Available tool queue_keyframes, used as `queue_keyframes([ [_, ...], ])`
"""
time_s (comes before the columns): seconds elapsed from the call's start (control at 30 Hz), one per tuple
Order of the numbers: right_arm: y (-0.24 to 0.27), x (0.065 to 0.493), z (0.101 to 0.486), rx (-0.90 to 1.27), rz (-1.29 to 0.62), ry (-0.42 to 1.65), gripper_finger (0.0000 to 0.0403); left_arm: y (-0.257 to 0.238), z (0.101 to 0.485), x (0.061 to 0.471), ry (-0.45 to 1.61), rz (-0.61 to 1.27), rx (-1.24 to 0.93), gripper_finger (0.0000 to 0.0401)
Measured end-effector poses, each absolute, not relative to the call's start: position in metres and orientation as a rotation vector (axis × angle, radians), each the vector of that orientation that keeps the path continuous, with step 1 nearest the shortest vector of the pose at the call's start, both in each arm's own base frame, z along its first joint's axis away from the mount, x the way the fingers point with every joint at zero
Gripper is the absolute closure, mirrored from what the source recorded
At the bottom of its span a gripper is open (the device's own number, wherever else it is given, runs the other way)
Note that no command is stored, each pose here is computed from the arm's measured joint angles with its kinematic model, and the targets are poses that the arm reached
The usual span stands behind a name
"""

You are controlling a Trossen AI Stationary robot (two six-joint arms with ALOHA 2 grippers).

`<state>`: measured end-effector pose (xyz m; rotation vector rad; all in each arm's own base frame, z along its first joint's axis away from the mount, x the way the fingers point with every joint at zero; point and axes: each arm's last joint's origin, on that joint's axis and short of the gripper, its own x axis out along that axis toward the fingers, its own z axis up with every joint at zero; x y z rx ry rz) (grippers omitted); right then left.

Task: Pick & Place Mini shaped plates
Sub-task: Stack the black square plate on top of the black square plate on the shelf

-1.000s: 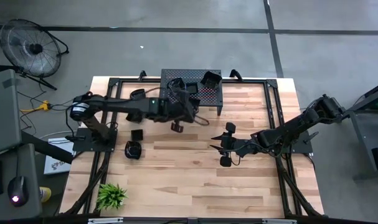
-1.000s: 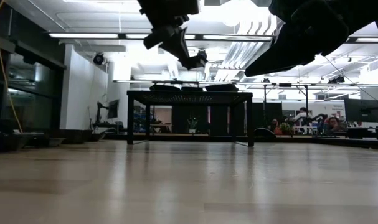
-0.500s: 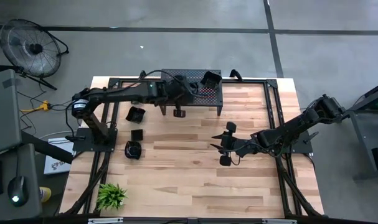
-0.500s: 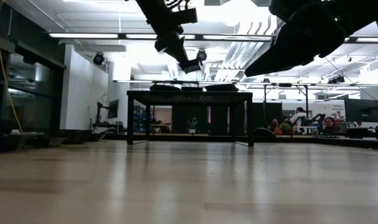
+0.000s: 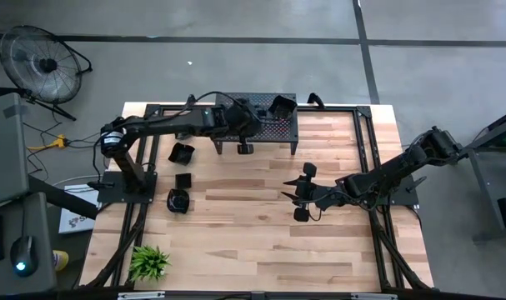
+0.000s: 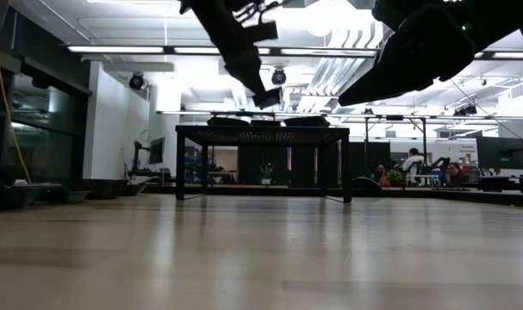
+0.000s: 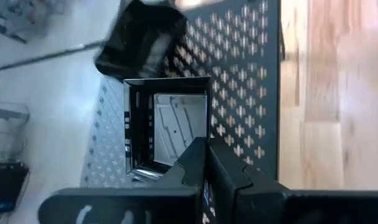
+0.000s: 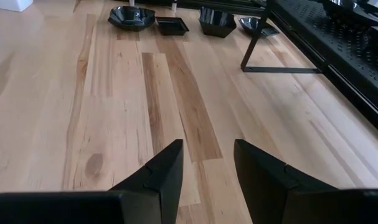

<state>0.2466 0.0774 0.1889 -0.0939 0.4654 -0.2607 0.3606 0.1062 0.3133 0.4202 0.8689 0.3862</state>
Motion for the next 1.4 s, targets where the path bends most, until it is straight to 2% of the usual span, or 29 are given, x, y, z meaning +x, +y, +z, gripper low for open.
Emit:
queue_keyframes([
  [0.13, 0.077, 0.247, 0.189, -0.098, -0.260, 0.466, 0.0265, 0.109, 0.312, 0.365, 0.859, 0.454, 0.425, 0.0396],
  [0.5, 0.077, 0.246, 0.188, -0.102, -0.258, 0.470, 0.0265, 0.112, 0.297, 0.372, 0.898, 0.470, 0.432, 0.0396],
  [0.93, 0.077, 0.246, 0.188, -0.103, -0.257, 0.474, 0.0265, 0.113, 0.299, 0.372, 0.874, 0.518, 0.387, 0.0396],
  [1.4, 0.077, 0.246, 0.188, -0.102, -0.254, 0.475, 0.0265, 0.127, 0.299, 0.369, 0.846, 0.496, 0.323, 0.0396],
])
